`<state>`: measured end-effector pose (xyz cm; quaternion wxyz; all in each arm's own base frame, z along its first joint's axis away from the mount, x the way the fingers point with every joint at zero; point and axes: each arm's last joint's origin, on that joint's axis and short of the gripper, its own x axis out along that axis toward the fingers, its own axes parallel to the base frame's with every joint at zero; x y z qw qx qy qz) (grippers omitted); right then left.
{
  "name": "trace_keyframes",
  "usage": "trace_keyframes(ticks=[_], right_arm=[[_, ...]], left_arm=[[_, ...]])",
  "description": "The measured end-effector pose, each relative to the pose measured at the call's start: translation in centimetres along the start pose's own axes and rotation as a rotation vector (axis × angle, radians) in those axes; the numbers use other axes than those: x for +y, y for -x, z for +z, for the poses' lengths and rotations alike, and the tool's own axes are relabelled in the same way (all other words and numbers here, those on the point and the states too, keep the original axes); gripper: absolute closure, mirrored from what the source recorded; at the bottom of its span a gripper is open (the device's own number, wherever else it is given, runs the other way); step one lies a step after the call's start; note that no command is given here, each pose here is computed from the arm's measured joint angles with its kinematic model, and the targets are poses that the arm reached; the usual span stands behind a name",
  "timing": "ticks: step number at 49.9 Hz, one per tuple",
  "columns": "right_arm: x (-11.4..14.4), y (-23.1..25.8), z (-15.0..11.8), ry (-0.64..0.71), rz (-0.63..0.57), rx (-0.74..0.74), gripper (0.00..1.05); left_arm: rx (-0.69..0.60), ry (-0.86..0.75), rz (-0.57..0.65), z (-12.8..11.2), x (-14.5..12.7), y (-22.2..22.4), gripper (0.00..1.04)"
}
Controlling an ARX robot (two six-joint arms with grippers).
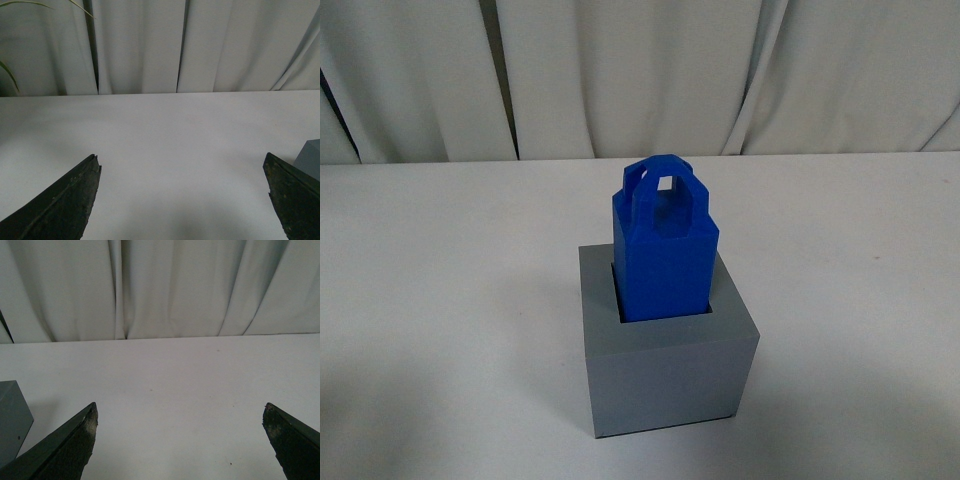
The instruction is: Insert blue part into gray base
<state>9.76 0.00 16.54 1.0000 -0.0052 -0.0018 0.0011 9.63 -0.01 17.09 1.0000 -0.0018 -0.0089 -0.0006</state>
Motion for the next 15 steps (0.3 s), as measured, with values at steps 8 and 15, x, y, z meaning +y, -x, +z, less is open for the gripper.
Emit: trace_keyframes(ticks=[8,15], right_arm=[[0.0,0.0,0.0,0.0,0.0,0.0,0.07],[0.0,0.0,0.0,0.0,0.0,0.0,0.07]], left_arm=[[0.0,0.0,0.0,0.0,0.0,0.0,0.06],[0.0,0.0,0.0,0.0,0.0,0.0,0.06]])
